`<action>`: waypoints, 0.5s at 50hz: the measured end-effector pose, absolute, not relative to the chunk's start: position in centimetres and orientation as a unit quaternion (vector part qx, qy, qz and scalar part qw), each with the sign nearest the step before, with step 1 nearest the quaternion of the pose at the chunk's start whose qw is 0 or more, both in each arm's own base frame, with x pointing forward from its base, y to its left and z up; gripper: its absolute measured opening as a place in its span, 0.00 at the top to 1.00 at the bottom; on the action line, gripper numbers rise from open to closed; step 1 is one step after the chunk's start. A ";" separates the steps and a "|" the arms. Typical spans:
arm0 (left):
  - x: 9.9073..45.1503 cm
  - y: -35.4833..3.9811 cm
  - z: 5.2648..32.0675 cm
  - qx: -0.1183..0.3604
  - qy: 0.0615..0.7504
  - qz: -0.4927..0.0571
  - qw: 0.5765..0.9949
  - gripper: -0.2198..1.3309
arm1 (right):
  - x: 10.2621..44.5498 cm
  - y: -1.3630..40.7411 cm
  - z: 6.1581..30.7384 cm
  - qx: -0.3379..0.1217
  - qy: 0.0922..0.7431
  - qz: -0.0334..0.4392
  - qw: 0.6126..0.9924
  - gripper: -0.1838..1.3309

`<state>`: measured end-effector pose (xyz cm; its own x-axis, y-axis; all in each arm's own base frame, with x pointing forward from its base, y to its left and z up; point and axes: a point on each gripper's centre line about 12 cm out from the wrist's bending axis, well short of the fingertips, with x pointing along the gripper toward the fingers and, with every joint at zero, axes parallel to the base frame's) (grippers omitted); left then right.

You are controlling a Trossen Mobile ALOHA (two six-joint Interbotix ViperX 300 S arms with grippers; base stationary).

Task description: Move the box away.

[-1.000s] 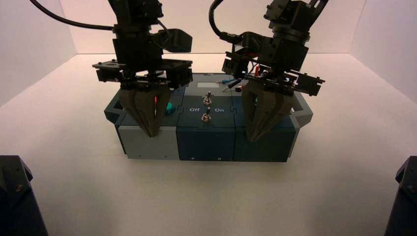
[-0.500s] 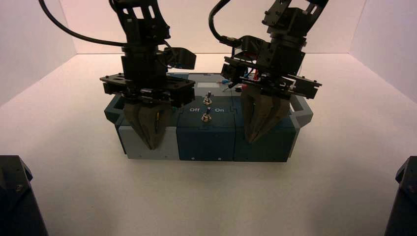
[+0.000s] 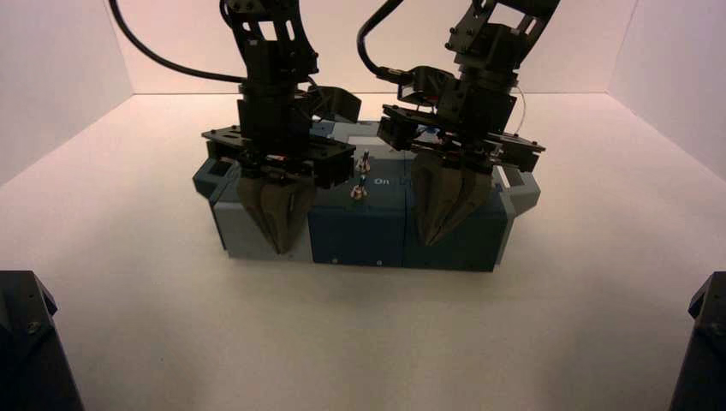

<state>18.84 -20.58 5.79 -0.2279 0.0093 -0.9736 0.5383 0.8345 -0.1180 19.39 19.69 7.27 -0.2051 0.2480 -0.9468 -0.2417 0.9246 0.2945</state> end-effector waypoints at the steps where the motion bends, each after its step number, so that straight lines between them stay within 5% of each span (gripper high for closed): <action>1: 19.2 -20.5 5.8 0.180 0.750 -0.222 0.596 0.96 | 19.6 19.6 7.3 0.003 0.750 0.193 0.633 0.98; 25: 24.8 -19.2 6.1 0.142 0.737 -0.204 0.628 0.96 | 26.0 17.1 8.3 0.001 0.717 0.165 0.677 0.98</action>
